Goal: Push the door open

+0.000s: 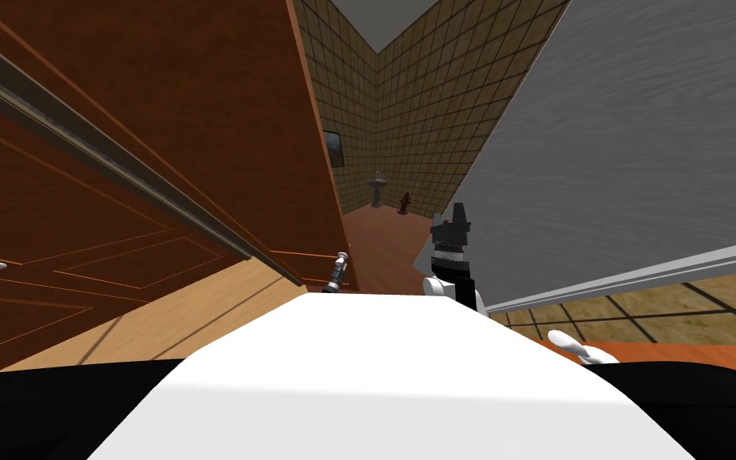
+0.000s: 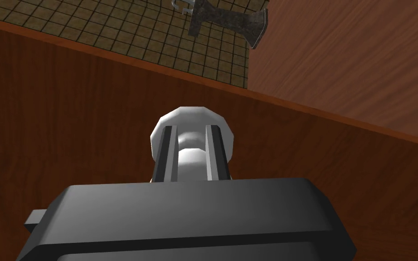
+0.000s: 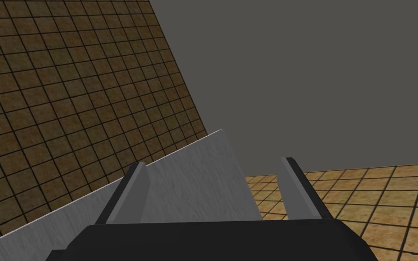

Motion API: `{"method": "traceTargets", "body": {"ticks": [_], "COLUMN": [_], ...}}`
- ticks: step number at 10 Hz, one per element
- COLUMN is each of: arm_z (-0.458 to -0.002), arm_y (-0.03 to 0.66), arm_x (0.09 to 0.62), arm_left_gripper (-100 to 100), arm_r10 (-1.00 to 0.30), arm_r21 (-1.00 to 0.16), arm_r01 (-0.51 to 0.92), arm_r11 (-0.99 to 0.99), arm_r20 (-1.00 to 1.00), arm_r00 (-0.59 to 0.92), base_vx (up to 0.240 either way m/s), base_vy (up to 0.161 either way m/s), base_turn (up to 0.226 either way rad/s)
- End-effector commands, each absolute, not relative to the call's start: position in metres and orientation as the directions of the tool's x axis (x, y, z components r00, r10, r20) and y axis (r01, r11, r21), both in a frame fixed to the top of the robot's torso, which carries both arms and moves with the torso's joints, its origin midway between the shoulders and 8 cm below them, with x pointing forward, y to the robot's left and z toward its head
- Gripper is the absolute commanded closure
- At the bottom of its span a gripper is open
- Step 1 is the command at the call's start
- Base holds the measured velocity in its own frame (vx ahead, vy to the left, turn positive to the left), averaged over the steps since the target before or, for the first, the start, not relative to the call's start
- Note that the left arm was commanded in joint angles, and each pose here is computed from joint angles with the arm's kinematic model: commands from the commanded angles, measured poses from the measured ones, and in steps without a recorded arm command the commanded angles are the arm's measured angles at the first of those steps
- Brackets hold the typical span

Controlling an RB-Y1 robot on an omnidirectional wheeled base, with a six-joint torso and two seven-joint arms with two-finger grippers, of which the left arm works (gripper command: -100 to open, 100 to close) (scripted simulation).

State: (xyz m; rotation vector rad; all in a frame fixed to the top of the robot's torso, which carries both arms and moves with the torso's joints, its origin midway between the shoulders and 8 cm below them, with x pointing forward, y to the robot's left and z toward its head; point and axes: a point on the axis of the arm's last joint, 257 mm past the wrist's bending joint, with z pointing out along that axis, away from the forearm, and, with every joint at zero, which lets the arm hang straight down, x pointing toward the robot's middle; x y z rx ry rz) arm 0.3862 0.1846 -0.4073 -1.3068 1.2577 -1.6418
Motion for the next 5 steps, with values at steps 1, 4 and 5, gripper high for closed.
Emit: {"method": "traceTargets", "body": {"ticks": [1, 4, 5], "arm_z": [-0.418, -0.418, -0.417], "arm_y": [0.217, 0.227, 0.226], "arm_x": [0.383, 0.383, 0.383], "arm_left_gripper": [100, 100, 100], "arm_r10": [-0.917, -0.903, -0.903], "arm_r21": [-0.939, -0.921, -0.921], "arm_r01": [-0.087, -0.09, -0.09], "arm_r11": [-0.333, -0.378, -0.378], "arm_r20": [0.344, 0.388, 0.388], "arm_r00": [-0.203, -0.184, -0.184], "base_vx": [0.052, 0.03, 0.041], "base_vy": [-0.057, -0.021, -0.04], "base_turn": [-0.027, -0.013, 0.025]}}
